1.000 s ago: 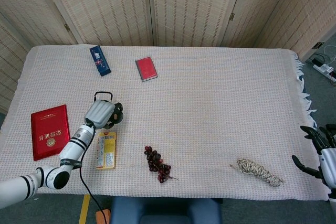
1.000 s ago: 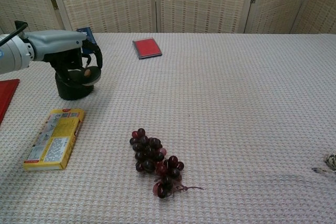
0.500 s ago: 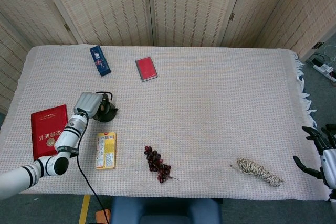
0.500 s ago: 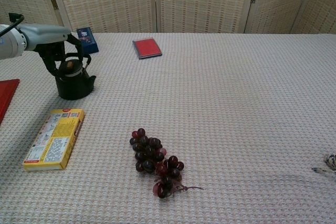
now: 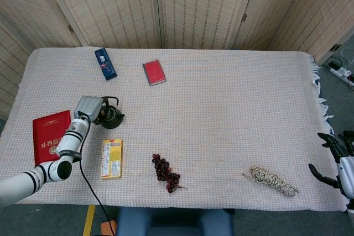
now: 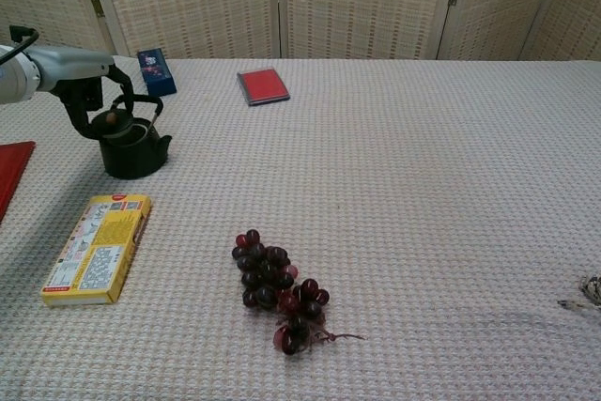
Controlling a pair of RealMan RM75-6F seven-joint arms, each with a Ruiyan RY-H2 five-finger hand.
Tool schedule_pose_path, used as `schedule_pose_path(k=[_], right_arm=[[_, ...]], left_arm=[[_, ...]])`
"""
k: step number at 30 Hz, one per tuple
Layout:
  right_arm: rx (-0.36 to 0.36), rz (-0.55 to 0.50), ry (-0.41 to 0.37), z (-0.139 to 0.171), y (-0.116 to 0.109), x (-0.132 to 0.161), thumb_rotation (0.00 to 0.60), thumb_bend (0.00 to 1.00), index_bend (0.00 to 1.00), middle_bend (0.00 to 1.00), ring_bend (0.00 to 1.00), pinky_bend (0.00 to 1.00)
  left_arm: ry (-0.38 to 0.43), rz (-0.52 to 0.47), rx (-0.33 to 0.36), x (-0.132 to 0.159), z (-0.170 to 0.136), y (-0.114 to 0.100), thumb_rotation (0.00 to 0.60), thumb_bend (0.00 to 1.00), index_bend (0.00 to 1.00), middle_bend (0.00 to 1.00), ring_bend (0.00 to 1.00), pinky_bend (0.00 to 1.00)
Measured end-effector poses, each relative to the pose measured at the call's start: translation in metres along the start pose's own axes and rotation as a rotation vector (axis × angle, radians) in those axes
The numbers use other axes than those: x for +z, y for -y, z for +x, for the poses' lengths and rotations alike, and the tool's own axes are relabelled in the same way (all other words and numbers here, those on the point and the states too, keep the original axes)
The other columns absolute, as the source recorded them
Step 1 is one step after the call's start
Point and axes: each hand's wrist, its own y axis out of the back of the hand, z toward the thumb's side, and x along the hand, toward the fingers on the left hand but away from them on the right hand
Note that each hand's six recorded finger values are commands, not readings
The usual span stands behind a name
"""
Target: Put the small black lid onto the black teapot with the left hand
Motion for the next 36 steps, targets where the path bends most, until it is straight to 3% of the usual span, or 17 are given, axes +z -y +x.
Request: schedule_pose_path(k=[8, 21, 36], right_arm=[[-0.001, 0.001, 0.004, 0.001, 0.0, -0.001, 0.6, 0.3, 0.13, 0.2, 0.31, 0.1], [-0.001, 0.0, 0.006, 0.001, 0.0, -0.002, 0.6, 0.3, 0.13, 0.2, 0.31, 0.1], [0.0, 0.0, 0.005, 0.0, 0.001, -0.002, 0.6, 0.3, 0.13, 0.2, 0.31, 0.1]], left_arm=[[0.007, -0.019, 0.0, 0.005, 0.002, 0.0, 0.6, 0.31, 0.39, 0.96, 1.0, 1.0], [0.001, -0.016, -0.008, 0.009, 0.0, 0.002, 0.6, 0.29, 0.21, 0.96, 1.0, 1.0], [0.046, -0.015, -0.02, 0.018, -0.024, 0.004, 0.6, 0.29, 0.2, 0.96, 1.0, 1.0]])
